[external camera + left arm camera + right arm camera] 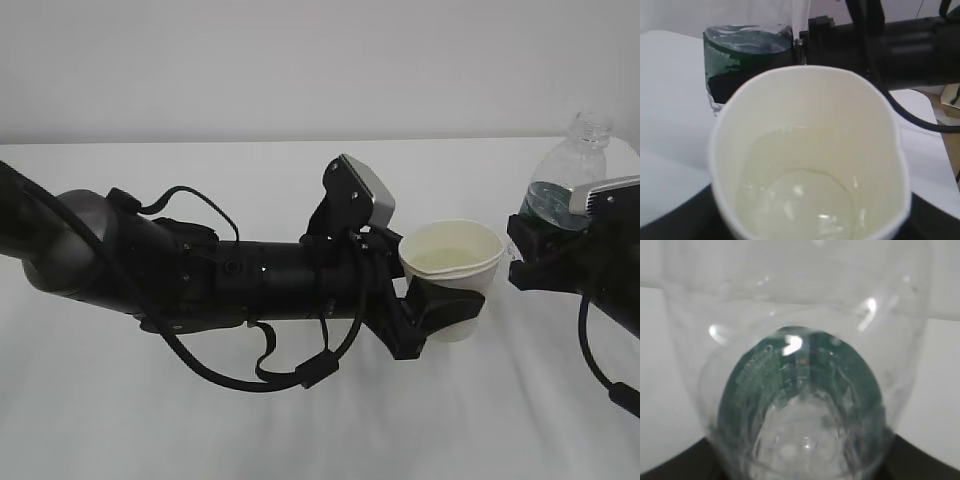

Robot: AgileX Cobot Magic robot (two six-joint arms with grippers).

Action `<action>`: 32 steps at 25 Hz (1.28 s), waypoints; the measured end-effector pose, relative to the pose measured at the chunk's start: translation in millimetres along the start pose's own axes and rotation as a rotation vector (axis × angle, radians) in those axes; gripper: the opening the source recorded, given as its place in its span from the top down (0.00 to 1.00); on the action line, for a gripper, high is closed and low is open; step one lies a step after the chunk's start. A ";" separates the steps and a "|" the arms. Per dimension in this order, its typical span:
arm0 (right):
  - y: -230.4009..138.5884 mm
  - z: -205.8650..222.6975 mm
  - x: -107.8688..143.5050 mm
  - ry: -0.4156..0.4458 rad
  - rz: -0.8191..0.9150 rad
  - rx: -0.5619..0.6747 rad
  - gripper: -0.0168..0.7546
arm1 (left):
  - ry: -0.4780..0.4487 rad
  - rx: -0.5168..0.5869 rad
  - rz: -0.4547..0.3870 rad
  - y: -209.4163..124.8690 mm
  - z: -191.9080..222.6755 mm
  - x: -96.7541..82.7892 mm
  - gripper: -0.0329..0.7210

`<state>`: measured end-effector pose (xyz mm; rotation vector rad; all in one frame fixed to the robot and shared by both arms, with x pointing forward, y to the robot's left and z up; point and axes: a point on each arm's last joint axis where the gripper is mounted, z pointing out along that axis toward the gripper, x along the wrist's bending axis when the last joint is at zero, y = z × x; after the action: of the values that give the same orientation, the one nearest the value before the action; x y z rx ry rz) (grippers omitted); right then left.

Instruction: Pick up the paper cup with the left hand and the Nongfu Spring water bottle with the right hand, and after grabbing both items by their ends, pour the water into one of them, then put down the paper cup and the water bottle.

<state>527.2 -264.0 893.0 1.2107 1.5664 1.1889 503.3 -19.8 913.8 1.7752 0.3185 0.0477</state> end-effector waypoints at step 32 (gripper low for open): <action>-25.8 86.7 -8.4 -0.004 -0.001 -0.034 0.49 | 0.037 -0.022 -0.007 2.0 -0.1 3.4 0.33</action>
<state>606.1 -257.7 848.4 1.1898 1.5376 1.2065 506.9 -19.2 915.2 1.7526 0.3500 0.0793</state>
